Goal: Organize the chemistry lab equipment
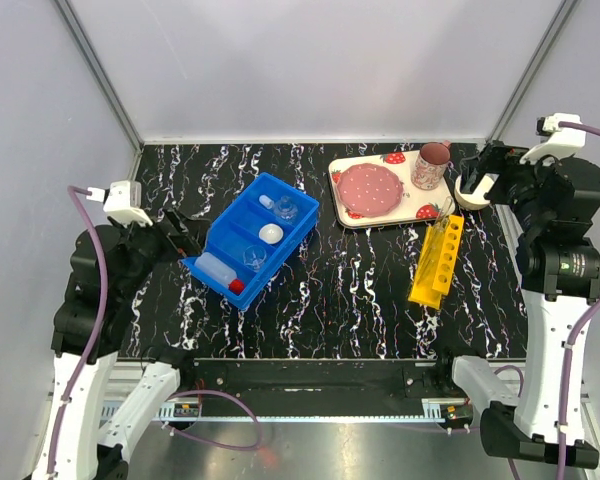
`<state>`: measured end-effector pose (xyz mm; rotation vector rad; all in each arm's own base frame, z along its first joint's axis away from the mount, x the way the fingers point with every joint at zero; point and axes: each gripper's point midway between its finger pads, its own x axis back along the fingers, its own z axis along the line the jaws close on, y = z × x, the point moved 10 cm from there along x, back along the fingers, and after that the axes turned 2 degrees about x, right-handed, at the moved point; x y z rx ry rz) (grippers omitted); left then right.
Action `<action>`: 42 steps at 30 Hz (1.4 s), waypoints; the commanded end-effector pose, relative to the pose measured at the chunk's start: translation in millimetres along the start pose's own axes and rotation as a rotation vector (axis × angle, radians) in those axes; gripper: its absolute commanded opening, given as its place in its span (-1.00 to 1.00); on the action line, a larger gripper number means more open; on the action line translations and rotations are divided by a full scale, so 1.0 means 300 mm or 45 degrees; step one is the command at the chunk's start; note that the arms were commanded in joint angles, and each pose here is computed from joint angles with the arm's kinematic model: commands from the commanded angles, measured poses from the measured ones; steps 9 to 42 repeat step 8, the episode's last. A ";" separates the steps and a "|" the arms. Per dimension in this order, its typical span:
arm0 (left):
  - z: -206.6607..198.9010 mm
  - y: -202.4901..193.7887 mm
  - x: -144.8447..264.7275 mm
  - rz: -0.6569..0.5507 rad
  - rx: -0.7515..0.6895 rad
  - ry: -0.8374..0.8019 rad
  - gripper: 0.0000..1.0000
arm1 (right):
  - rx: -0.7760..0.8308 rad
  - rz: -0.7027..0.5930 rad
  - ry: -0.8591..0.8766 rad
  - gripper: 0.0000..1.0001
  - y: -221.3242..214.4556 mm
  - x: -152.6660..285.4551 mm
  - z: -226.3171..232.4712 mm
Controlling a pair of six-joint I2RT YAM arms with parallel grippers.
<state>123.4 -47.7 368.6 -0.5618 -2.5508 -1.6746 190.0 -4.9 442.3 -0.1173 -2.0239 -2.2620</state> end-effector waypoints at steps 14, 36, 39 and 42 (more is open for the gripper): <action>-0.020 0.039 0.048 -0.061 -0.068 -0.057 0.98 | -0.008 -0.038 0.129 0.99 0.047 0.029 0.009; -0.020 0.039 0.048 -0.061 -0.068 -0.057 0.98 | -0.008 -0.038 0.129 0.99 0.047 0.029 0.009; -0.020 0.039 0.048 -0.061 -0.068 -0.057 0.98 | -0.008 -0.038 0.129 0.99 0.047 0.029 0.009; -0.020 0.039 0.048 -0.061 -0.068 -0.057 0.98 | -0.008 -0.038 0.129 0.99 0.047 0.029 0.009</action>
